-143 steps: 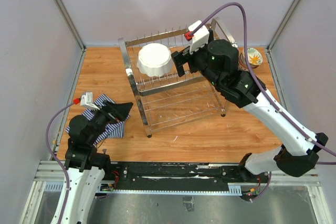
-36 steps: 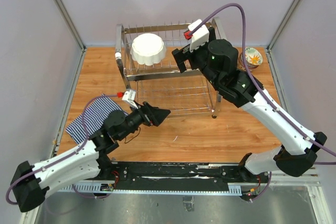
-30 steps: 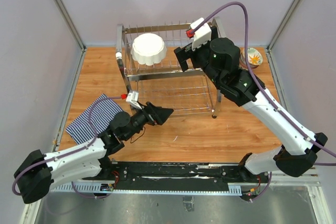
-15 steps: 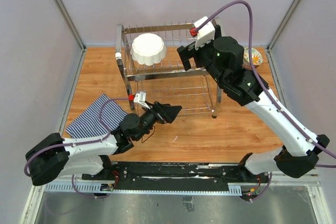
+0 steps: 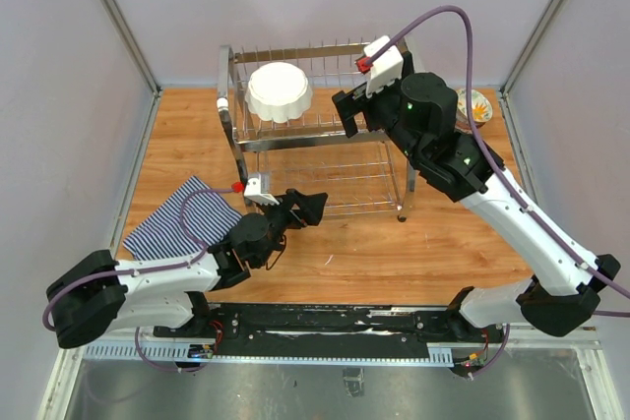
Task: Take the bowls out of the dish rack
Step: Adjust the bowl in the dish rack.
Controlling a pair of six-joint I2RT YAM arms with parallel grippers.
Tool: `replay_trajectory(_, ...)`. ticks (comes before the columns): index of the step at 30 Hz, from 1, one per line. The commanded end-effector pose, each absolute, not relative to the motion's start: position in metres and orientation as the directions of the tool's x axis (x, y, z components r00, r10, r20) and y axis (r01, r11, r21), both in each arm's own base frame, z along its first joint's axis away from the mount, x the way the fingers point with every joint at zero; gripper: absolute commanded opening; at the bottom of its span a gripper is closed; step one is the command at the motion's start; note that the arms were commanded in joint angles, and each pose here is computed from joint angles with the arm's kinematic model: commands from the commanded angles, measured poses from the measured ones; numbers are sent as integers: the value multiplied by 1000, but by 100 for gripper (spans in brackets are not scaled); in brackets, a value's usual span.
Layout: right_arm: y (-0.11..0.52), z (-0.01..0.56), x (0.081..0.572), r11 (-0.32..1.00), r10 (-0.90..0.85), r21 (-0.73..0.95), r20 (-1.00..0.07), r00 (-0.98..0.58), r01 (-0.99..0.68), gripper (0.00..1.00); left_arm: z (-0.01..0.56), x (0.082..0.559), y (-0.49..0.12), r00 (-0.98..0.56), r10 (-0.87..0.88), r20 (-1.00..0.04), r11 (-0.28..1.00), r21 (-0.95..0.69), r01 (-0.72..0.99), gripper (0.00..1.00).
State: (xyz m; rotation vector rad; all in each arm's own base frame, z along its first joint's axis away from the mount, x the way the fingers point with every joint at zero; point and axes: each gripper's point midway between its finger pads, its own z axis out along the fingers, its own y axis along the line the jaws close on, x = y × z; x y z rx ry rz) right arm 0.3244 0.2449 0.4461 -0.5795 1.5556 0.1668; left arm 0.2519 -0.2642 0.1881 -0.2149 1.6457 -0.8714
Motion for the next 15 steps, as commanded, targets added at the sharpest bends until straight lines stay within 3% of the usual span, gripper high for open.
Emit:
replay_trajectory(1,236,448,324,867,-225,-226,-973,56,-444,98,191,257,-247,-220,-553,-803,759,-595,264,100)
replay_trajectory(15,227,450,309,869,-183,-195,-981,72,-455,98,199,229,-256,-364,-445,-818,750,-563,348,100)
